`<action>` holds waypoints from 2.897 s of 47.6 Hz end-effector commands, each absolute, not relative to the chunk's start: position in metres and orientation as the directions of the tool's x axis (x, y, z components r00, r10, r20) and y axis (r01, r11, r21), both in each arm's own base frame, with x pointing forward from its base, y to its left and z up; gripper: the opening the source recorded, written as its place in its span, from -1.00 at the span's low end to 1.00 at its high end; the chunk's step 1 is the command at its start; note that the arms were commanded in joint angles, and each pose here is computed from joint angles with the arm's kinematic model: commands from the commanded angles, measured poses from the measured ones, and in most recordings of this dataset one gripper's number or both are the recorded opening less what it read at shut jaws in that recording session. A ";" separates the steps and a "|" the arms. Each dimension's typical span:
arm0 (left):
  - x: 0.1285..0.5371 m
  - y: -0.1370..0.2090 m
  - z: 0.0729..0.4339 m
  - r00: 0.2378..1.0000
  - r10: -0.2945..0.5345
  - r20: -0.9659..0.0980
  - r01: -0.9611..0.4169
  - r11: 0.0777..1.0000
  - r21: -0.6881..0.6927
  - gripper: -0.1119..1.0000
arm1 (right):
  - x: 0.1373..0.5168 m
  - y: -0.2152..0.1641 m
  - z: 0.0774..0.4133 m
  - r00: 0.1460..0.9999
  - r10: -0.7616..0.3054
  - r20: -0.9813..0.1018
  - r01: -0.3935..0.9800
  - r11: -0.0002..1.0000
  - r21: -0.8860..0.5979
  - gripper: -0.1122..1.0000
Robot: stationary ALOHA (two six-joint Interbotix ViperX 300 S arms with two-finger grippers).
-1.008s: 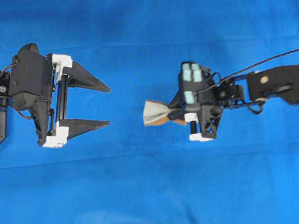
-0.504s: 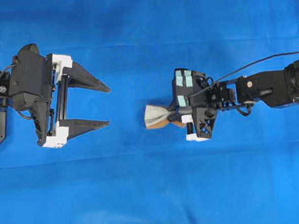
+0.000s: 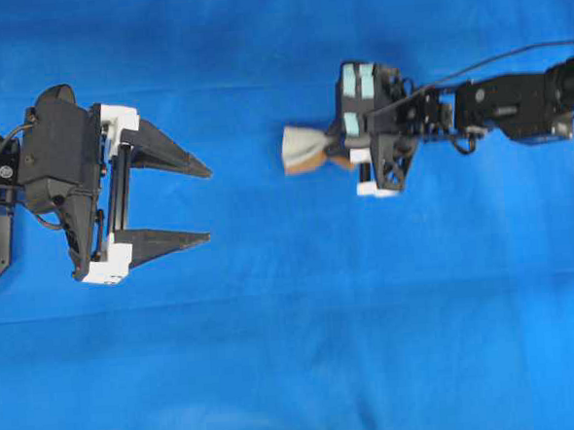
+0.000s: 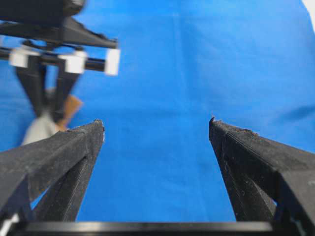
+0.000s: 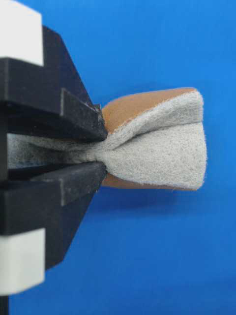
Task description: Hand over the sponge with the left arm and wipe it with the right arm.
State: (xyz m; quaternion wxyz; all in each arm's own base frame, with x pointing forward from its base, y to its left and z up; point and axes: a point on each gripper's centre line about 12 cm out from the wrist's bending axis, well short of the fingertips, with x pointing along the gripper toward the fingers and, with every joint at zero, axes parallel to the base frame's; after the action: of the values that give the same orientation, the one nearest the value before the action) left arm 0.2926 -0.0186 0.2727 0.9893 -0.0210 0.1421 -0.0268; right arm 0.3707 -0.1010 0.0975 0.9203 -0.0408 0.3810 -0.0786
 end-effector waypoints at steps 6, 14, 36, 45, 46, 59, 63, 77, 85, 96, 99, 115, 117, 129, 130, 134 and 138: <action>0.294 -0.019 0.278 0.963 -0.061 -0.261 0.050 0.998 -0.047 0.84 | 0.367 -0.129 0.114 0.714 -0.234 -0.660 0.165 0.972 -0.167 -0.43; 0.294 -0.019 0.278 0.963 -0.061 -0.262 0.050 0.998 -0.046 0.84 | 0.368 -0.127 0.114 0.715 -0.230 -0.660 0.161 0.973 -0.164 -0.43; 0.294 -0.019 0.277 0.963 -0.061 -0.264 0.051 0.998 -0.044 0.84 | 0.376 0.006 0.102 0.712 0.018 -0.702 -0.045 0.999 -0.021 -0.45; 0.294 -0.019 0.278 0.963 -0.061 -0.261 0.051 0.998 -0.044 0.84 | 0.377 0.053 0.107 0.716 0.106 -0.690 -0.116 0.993 0.032 -0.45; 0.294 -0.019 0.277 0.963 -0.061 -0.264 0.051 0.998 -0.044 0.84 | 0.377 0.056 0.107 0.716 0.113 -0.689 -0.121 0.992 0.037 -0.45; 0.294 -0.019 0.278 0.963 -0.061 -0.262 0.051 0.998 -0.044 0.84 | 0.377 0.081 0.112 0.707 0.156 -0.690 -0.165 0.985 0.053 -0.45; 0.294 -0.019 0.277 0.963 -0.061 -0.264 0.051 0.998 -0.044 0.84 | 0.378 0.068 0.111 0.702 0.131 -0.700 -0.142 0.989 0.042 -0.45; 0.294 -0.019 0.277 0.963 -0.061 -0.264 0.051 0.998 -0.045 0.84 | 0.373 -0.020 0.110 0.696 -0.030 -0.717 -0.006 0.999 -0.049 -0.45; 0.294 -0.019 0.277 0.963 -0.061 -0.264 0.051 0.998 -0.045 0.84 | 0.370 -0.071 0.114 0.698 -0.124 -0.705 0.067 0.992 -0.108 -0.45; 0.294 -0.019 0.277 0.963 -0.061 -0.264 0.051 0.998 -0.045 0.84 | 0.366 -0.109 0.119 0.700 -0.193 -0.687 0.107 0.980 -0.166 -0.46; 0.294 -0.020 0.277 0.963 -0.062 -0.264 0.052 0.998 -0.045 0.84 | 0.366 -0.112 0.120 0.706 -0.199 -0.680 0.109 0.979 -0.173 -0.46; 0.293 -0.019 0.275 0.961 -0.061 -0.268 0.051 0.998 -0.043 0.84 | 0.370 -0.090 0.119 0.719 -0.155 -0.678 0.074 0.986 -0.147 -0.46; 0.293 -0.019 0.275 0.961 -0.061 -0.270 0.051 0.998 -0.043 0.84 | 0.372 -0.079 0.118 0.721 -0.134 -0.680 0.055 0.989 -0.137 -0.46; 0.293 -0.019 0.275 0.961 -0.061 -0.270 0.051 0.998 -0.043 0.84 | 0.375 -0.001 0.113 0.721 0.014 -0.692 -0.061 0.997 -0.044 -0.46; 0.293 -0.019 0.275 0.961 -0.062 -0.270 0.053 0.998 -0.043 0.84 | 0.374 0.008 0.112 0.720 0.030 -0.693 -0.071 0.997 -0.031 -0.46; 0.293 -0.019 0.275 0.961 -0.062 -0.268 0.053 0.998 -0.043 0.84 | 0.371 0.028 0.111 0.712 0.069 -0.699 -0.098 0.995 -0.002 -0.46; 0.293 -0.019 0.275 0.961 -0.061 -0.270 0.051 0.998 -0.043 0.84 | 0.370 0.045 0.111 0.709 0.101 -0.697 -0.115 0.993 0.027 -0.46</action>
State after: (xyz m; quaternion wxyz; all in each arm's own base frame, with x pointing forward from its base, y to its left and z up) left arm 0.2918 -0.0185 0.2693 0.9886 -0.0193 0.1466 -0.0270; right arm 0.3690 0.0214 0.0996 0.9190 -0.0120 0.3926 0.0346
